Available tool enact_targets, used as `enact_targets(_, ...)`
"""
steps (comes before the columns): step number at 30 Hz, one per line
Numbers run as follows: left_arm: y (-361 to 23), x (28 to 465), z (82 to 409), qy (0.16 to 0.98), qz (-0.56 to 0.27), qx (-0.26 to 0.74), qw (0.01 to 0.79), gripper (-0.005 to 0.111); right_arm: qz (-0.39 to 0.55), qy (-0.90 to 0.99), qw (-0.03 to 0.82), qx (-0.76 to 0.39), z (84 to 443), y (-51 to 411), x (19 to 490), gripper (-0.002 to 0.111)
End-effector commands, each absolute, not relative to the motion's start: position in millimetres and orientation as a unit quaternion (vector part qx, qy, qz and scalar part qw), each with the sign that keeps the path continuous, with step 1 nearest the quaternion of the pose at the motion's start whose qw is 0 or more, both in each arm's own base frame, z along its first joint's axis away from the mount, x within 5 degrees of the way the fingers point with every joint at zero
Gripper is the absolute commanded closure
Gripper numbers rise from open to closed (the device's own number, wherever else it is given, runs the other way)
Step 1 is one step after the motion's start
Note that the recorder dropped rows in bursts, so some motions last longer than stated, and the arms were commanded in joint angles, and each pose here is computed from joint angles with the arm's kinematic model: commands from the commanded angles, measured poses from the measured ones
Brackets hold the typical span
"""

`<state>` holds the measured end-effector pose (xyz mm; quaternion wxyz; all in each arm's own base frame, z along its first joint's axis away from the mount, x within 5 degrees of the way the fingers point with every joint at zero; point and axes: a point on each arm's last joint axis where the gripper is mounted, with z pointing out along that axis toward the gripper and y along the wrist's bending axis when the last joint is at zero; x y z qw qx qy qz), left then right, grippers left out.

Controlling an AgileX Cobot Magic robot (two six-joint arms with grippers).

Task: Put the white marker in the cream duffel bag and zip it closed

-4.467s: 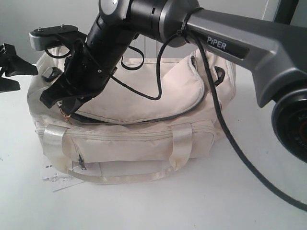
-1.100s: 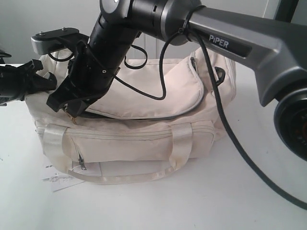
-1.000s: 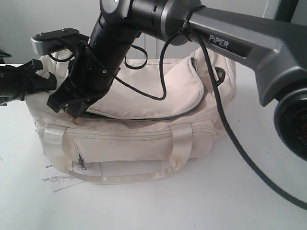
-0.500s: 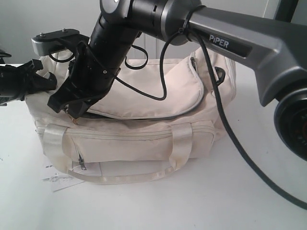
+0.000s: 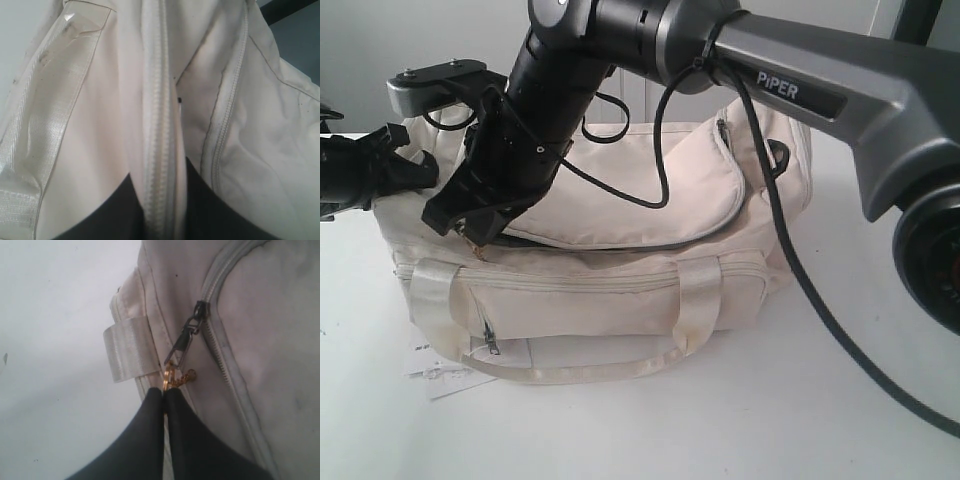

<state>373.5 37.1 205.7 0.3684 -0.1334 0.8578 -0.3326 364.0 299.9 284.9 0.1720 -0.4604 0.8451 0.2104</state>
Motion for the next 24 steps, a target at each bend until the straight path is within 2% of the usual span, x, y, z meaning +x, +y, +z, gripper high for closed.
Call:
enact_targets(1, 37.9, 373.9, 205.5, 0.853, -0.335, -0.146, 0.373, 0.107, 0.202, 0.842, 0.168, -0.471, 292.5, 294.9, 360.4, 0.108)
enact_targets(24, 37.9, 373.9, 205.5, 0.853, -0.335, -0.146, 0.373, 0.107, 0.18, 0.845, 0.175, -0.472, 296.7, 290.5, 361.0, 0.108)
